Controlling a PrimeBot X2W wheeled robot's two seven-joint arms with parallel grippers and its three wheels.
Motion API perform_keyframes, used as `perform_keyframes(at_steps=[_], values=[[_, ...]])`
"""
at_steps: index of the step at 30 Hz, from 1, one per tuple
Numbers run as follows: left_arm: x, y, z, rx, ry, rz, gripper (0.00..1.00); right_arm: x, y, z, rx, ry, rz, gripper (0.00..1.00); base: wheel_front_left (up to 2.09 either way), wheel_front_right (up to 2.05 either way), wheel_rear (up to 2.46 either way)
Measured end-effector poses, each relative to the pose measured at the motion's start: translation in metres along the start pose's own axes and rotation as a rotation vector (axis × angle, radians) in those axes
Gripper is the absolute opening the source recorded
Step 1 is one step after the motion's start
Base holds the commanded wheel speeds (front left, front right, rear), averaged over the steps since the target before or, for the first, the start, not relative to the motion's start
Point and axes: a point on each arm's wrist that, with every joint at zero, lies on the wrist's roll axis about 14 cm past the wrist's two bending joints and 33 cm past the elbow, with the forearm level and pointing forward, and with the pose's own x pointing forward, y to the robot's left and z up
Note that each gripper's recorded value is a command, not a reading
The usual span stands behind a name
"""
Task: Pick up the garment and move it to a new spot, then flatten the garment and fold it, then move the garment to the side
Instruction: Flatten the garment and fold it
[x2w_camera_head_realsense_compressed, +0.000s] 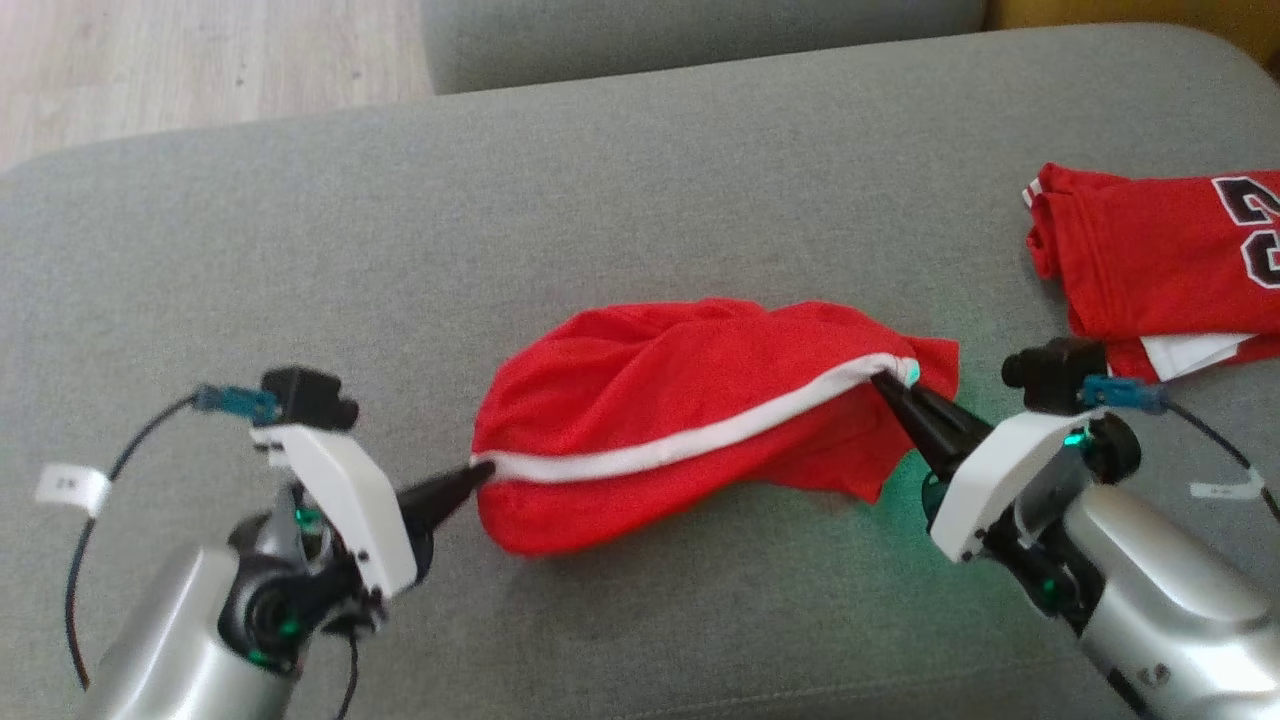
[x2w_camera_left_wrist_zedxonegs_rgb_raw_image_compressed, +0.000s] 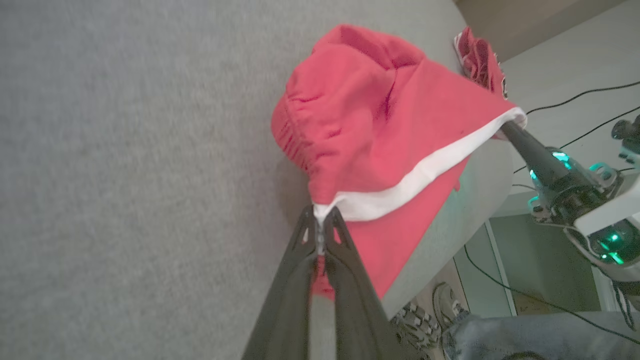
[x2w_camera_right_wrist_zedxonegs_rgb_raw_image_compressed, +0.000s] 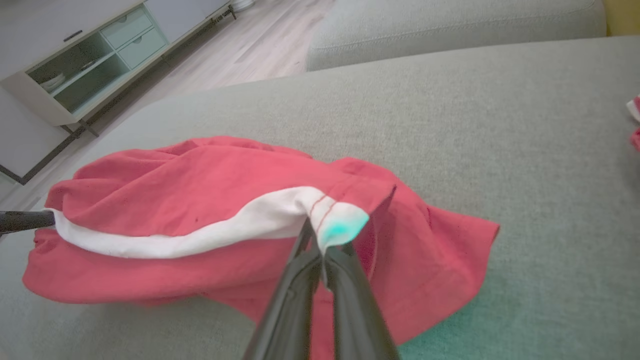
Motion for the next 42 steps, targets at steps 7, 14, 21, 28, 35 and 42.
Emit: perform_keyframes(at_steps=[7,14,21,28,35,42], values=[[0.013,-0.008,0.054,0.099,-0.091,-0.008,0.00,0.015,-0.009,0.044,-0.087,-0.041,0.025,0.00,0.00,0.00,0.00],[0.047,-0.016,0.153,0.211,-0.202,0.034,0.00,0.049,-0.037,0.142,-0.196,-0.131,0.020,0.00,0.00,0.00,0.00],[0.067,-0.029,0.271,0.270,-0.429,0.071,0.00,0.083,-0.073,0.221,-0.257,-0.243,-0.025,0.00,0.00,0.00,0.00],[0.068,-0.048,0.355,0.335,-0.634,0.086,0.00,0.095,-0.080,0.312,-0.340,-0.468,-0.039,0.00,0.00,0.00,0.00],[0.061,-0.065,0.379,0.362,-0.693,0.057,0.00,0.077,-0.071,0.357,-0.411,-0.587,-0.040,0.00,0.00,0.00,0.00],[0.087,-0.016,0.304,0.339,-0.483,0.135,0.00,0.085,-0.067,0.264,-0.388,-0.388,0.025,0.00,0.00,0.00,0.00]])
